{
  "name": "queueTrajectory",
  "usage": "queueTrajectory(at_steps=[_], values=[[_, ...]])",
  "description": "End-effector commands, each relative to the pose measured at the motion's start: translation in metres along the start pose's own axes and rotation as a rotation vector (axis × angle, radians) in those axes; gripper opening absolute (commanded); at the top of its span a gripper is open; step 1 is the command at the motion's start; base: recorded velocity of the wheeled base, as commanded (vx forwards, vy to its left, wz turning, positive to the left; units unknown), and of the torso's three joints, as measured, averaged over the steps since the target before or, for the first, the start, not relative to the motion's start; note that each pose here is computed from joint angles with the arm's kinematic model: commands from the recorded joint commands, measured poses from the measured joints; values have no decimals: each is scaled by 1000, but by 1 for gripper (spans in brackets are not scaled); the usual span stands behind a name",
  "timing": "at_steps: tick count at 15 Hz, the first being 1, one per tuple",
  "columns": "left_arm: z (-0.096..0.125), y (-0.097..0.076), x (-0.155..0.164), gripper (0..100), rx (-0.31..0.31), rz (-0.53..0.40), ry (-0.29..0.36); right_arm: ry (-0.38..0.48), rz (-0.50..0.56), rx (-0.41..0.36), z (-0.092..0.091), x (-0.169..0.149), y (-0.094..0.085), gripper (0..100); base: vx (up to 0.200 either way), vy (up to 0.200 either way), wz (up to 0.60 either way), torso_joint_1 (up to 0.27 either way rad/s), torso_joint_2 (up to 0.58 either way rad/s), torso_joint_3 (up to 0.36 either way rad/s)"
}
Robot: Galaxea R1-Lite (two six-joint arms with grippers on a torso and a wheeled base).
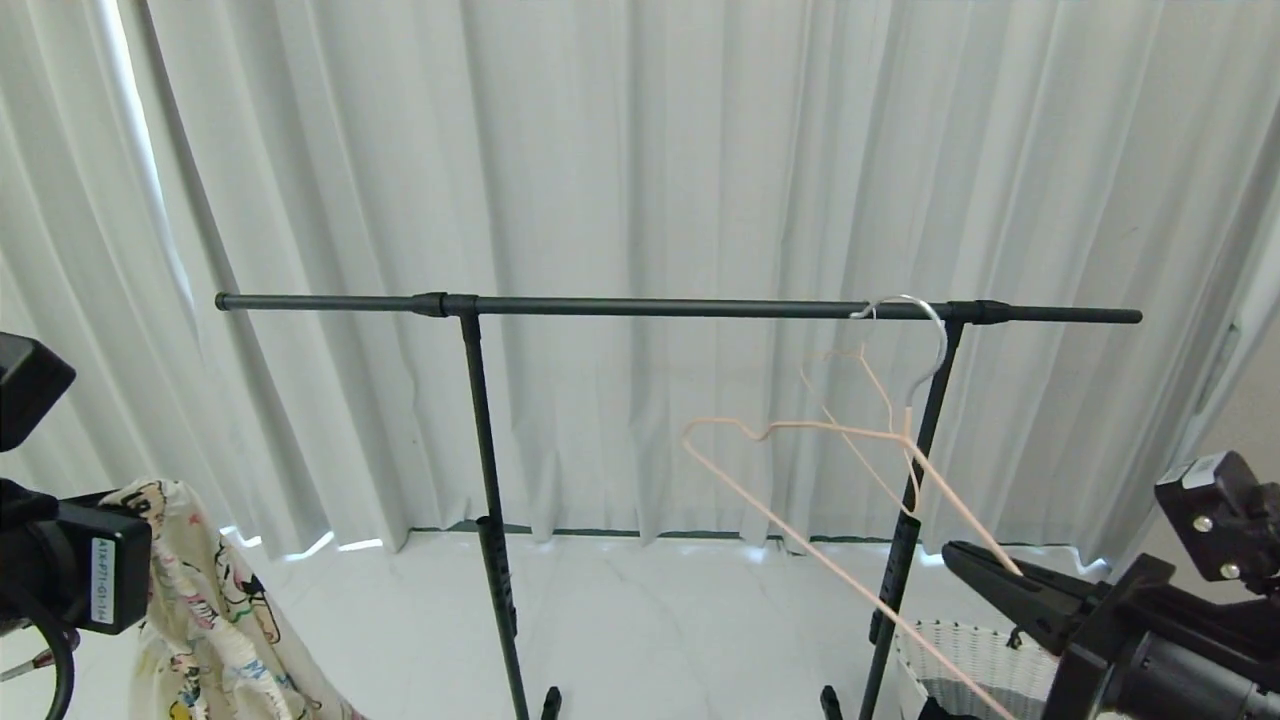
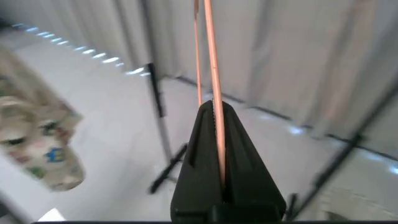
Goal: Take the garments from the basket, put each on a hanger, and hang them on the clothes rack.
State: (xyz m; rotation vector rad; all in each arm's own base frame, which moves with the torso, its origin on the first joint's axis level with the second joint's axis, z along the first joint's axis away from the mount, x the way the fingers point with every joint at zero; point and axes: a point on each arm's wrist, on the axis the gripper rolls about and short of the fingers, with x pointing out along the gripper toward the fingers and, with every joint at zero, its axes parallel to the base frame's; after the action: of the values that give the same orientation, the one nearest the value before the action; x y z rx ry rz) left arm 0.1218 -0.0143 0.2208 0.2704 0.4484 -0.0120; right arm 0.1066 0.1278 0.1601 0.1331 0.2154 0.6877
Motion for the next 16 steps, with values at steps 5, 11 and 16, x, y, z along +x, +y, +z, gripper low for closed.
queueTrajectory(at_steps=[5,11,16], values=[[5,-36,29,0,93,-116,93,131,267,0,-20,6,54,0,0,0,0,0,0,0],[36,-52,77,0,-96,13,163,56,389,22,3,11,88,0,0,0,0,0,0,0],[44,-66,83,0,-161,48,154,78,400,12,0,24,100,0,0,0,0,0,0,0]])
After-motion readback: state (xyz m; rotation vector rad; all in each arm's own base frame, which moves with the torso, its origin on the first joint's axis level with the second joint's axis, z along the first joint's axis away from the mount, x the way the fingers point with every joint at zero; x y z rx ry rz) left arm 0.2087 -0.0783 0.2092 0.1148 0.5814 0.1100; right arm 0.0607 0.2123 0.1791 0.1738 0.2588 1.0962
